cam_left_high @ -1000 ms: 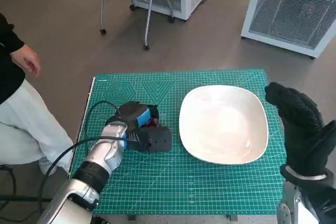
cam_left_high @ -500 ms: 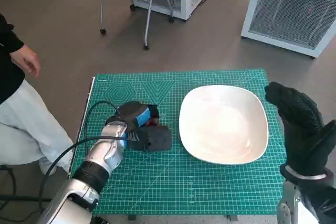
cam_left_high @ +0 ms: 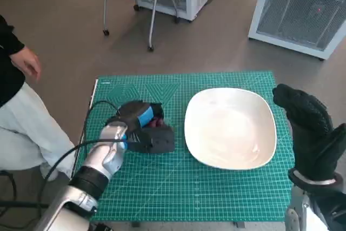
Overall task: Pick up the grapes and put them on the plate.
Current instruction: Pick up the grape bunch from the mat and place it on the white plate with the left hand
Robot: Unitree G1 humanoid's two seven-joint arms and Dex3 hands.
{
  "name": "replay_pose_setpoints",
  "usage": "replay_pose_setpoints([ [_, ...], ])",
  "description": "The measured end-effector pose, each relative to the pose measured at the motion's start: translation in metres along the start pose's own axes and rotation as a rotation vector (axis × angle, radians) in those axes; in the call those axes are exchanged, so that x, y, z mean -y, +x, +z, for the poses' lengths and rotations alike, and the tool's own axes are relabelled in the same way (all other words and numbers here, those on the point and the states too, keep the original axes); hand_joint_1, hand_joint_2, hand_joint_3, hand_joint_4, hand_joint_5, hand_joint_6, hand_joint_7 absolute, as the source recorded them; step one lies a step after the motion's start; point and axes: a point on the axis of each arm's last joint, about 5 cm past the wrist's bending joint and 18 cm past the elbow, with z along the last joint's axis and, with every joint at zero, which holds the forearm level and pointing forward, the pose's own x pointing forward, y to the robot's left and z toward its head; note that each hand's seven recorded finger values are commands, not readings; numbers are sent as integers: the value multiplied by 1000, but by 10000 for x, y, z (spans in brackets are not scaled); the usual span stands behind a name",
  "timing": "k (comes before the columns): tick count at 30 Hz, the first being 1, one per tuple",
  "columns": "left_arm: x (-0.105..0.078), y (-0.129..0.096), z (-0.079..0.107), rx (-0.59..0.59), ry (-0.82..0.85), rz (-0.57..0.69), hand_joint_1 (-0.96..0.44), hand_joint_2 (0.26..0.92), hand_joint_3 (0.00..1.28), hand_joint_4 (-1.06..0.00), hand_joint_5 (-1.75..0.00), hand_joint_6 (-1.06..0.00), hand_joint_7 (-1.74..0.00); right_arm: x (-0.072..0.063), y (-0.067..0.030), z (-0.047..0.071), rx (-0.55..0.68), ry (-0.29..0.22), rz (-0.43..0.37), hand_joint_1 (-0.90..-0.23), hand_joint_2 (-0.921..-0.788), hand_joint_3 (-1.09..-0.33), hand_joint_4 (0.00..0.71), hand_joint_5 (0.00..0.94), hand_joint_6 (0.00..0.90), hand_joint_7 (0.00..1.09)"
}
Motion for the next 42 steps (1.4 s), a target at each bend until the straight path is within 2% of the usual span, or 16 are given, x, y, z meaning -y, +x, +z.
replay_pose_setpoints([
  [10, -162, -168, 67, 48, -2, 68, 6, 921, 125, -598, -1428, -627, -991, 0, 3, 3, 8, -3, 2, -527, -921, -550, 460, 1, 123, 536],
  [18, -389, -390, 144, 110, 27, 203, 6, 921, 102, -626, -1394, -651, -966, 1, -1, -7, 5, -3, 2, -527, -921, -550, 460, 1, 124, 535],
  [24, -528, -525, 164, 141, 32, 294, 4, 921, 110, -632, -1305, -605, -1099, 0, -1, -10, 6, -3, 3, -526, -921, -550, 460, 1, 124, 535],
  [28, -560, -575, 162, 157, 29, 323, 22, 917, 188, -549, -1346, -515, -1212, -2, -2, -12, 5, -2, 3, -524, -921, -550, 460, 1, 125, 534],
  [30, -560, -591, 155, 161, 28, 329, 129, 863, 330, -502, -1425, -501, -996, -4, -2, -13, 5, -1, 3, -523, -921, -551, 460, 1, 125, 534],
  [32, -554, -603, 151, 166, 27, 332, 263, 780, 518, -472, -1516, -533, -635, -5, -2, -13, 6, -1, 3, -523, -921, -551, 460, 0, 125, 534],
  [33, -550, -607, 150, 168, 27, 332, 301, 751, 582, -464, -1546, -552, -514, -5, -2, -13, 6, -1, 3, -523, -921, -551, 460, 0, 125, 534],
  [35, -544, -611, 149, 172, 28, 332, 322, 725, 630, -465, -1566, -576, -423, -7, -2, -13, 7, -1, 3, -522, -921, -551, 460, 0, 125, 534],
  [36, -543, -612, 149, 173, 29, 332, 290, 735, 588, -490, -1544, -594, -467, -8, -3, -14, 7, 0, 3, -523, -921, -551, 460, 0, 125, 533],
  [40, -554, -622, 158, 185, 32, 339, 80, 854, 231, -634, -1375, -663, -826, -13, -5, -19, 7, 1, 3, -525, -921, -550, 460, 1, 125, 533],
  [42, -560, -628, 167, 194, 35, 344, 40, 887, 142, -672, -1322, -667, -909, -16, -7, -22, 6, 3, 2, -525, -921, -550, 460, 1, 126, 533],
])
